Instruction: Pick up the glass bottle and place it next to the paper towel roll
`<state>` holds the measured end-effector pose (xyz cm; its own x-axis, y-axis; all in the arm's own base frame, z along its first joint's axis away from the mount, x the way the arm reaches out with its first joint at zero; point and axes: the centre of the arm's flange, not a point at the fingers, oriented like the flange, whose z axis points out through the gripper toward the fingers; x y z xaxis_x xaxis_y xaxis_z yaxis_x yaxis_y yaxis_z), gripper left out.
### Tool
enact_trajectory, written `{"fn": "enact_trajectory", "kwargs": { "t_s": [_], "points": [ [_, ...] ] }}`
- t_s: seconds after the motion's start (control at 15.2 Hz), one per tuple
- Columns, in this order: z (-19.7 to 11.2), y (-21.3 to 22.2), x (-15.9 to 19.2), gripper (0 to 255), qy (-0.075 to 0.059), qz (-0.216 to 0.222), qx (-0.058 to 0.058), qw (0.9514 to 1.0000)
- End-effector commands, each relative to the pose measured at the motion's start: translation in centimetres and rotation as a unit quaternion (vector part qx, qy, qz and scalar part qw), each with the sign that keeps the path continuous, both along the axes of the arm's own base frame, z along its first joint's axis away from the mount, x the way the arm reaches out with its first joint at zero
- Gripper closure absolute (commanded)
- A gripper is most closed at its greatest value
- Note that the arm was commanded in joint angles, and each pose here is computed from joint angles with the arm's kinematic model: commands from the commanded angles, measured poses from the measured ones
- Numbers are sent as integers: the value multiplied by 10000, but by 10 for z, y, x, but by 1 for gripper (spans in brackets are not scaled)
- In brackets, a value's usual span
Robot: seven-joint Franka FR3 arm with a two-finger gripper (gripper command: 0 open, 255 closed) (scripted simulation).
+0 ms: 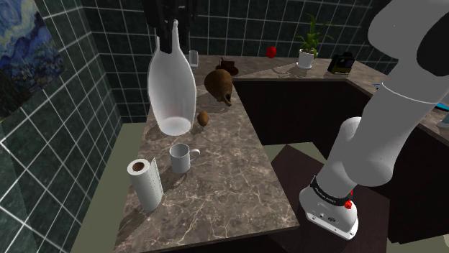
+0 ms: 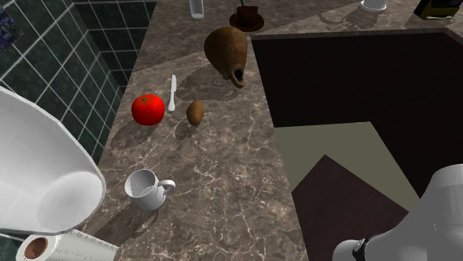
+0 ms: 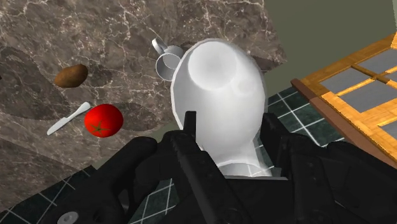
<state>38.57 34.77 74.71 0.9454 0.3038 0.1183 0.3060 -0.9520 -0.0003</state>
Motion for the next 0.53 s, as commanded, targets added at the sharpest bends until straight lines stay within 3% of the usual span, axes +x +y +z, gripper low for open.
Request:
{"fn": "enact_trajectory", "kwargs": {
  "t_s": [0.0,0.46],
  "points": [
    [-5,13,-1,255,-2,-11,7,10000],
    [-42,13,-1,255,-2,-11,7,10000]
  ]
}}
